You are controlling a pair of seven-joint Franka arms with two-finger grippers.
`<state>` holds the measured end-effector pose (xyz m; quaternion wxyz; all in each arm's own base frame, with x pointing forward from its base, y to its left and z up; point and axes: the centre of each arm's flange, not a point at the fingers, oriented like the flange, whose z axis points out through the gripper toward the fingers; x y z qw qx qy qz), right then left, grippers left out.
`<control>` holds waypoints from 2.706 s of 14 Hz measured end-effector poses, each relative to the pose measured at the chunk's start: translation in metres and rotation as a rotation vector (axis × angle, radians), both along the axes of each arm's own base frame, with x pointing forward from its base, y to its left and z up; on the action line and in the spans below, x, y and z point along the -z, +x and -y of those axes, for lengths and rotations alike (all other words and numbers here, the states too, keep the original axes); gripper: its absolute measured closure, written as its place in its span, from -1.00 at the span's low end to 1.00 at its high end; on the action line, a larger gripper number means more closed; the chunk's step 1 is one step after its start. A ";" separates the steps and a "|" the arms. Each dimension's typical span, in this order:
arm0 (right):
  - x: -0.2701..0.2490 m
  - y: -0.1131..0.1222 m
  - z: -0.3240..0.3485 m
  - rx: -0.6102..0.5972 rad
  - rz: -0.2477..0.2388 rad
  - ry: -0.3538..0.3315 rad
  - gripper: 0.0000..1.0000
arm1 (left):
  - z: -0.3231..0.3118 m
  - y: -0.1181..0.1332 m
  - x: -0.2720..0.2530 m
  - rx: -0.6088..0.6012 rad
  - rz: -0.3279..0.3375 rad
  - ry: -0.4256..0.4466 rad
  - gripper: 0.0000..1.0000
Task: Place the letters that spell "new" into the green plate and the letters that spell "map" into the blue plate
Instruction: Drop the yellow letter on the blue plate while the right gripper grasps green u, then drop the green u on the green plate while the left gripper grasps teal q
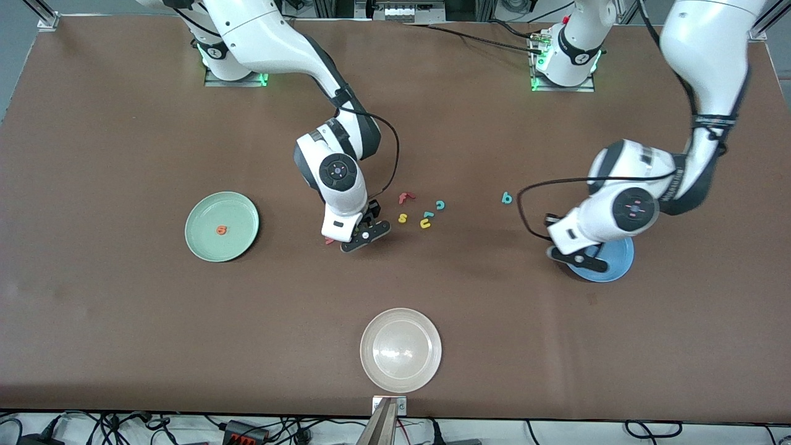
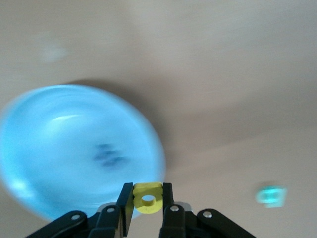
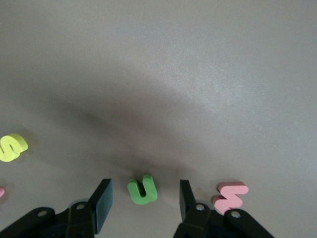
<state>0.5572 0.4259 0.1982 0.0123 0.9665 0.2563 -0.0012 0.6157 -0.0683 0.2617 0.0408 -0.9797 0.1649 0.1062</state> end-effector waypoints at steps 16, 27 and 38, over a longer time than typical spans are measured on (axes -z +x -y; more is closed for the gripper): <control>0.021 -0.008 -0.006 -0.015 -0.019 -0.020 0.20 | 0.039 -0.018 0.030 -0.118 -0.071 0.053 -1.00; -0.066 0.056 0.124 0.171 -0.120 -0.167 0.49 | 0.135 -0.099 0.077 -0.859 -0.071 0.079 -1.00; -0.027 0.061 0.280 0.331 -0.276 -0.275 0.49 | 0.137 -0.109 0.089 -0.871 -0.072 0.050 0.11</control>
